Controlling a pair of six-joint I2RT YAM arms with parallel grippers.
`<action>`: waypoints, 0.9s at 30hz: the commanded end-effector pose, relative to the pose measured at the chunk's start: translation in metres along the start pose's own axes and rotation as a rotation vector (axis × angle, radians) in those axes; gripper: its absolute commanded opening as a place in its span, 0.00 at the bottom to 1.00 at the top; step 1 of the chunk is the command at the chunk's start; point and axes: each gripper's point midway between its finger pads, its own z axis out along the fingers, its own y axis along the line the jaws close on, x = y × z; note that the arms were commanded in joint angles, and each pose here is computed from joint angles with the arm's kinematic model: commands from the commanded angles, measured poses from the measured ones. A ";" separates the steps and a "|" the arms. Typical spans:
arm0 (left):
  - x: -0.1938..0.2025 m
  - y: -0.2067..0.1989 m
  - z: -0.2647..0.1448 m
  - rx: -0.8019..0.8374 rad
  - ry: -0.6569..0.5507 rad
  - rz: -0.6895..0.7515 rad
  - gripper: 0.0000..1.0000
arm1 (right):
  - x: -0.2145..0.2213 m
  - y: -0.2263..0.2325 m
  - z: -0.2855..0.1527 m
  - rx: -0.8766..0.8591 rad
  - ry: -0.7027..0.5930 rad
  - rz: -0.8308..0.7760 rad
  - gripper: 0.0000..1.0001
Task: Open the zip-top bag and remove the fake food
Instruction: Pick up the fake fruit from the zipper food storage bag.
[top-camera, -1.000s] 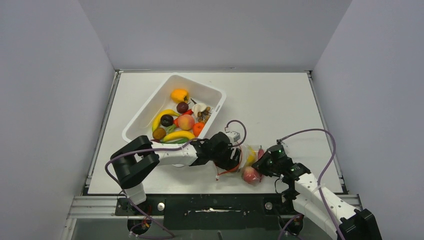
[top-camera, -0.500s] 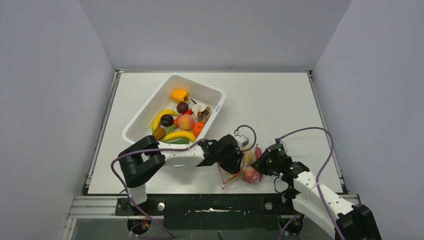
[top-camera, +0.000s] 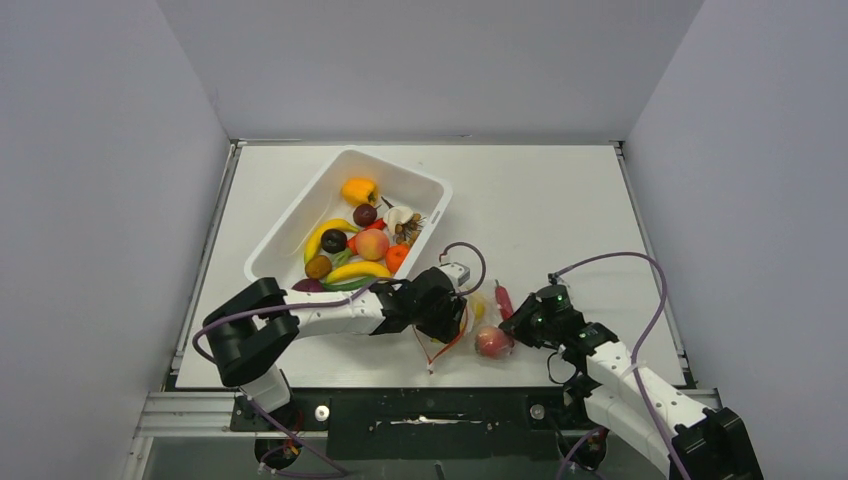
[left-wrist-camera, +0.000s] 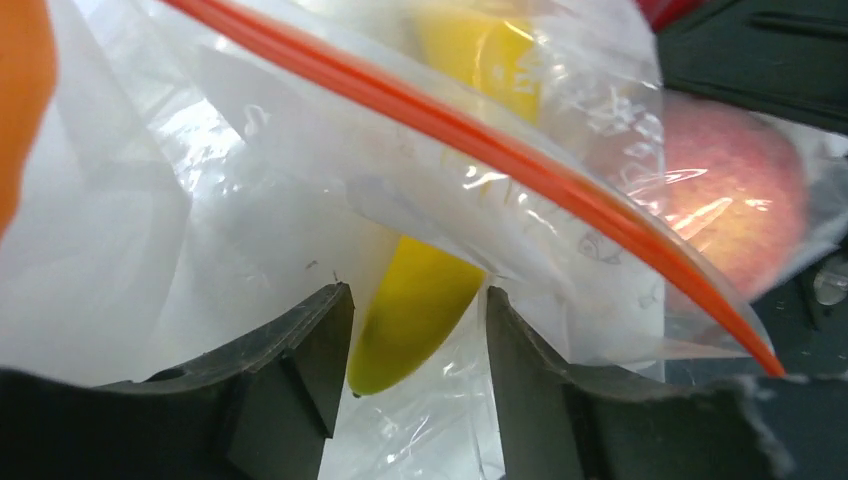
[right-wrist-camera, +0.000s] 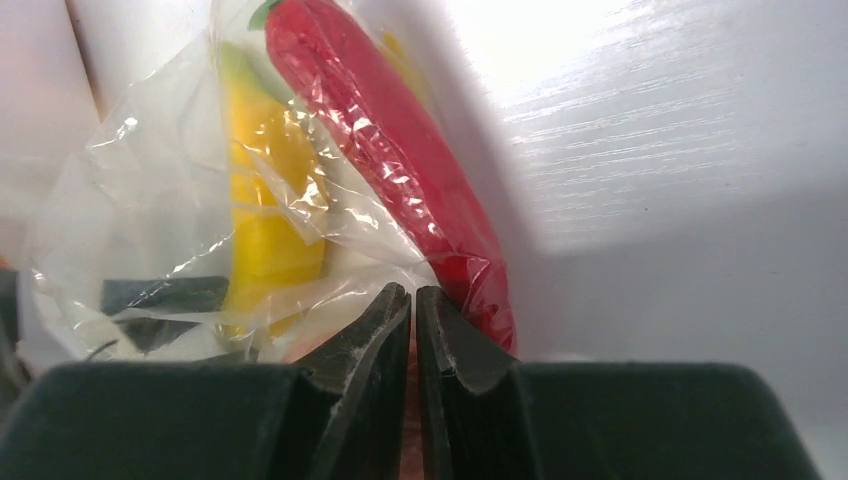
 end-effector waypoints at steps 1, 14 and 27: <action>0.009 0.015 0.008 -0.082 0.054 0.036 0.53 | -0.002 -0.005 0.001 0.025 -0.006 -0.010 0.12; 0.007 0.014 -0.001 -0.100 0.045 0.067 0.28 | -0.006 -0.004 -0.002 0.023 -0.023 -0.015 0.12; 0.015 0.009 -0.021 -0.042 0.093 0.152 0.23 | -0.013 -0.013 -0.002 0.069 -0.049 -0.078 0.13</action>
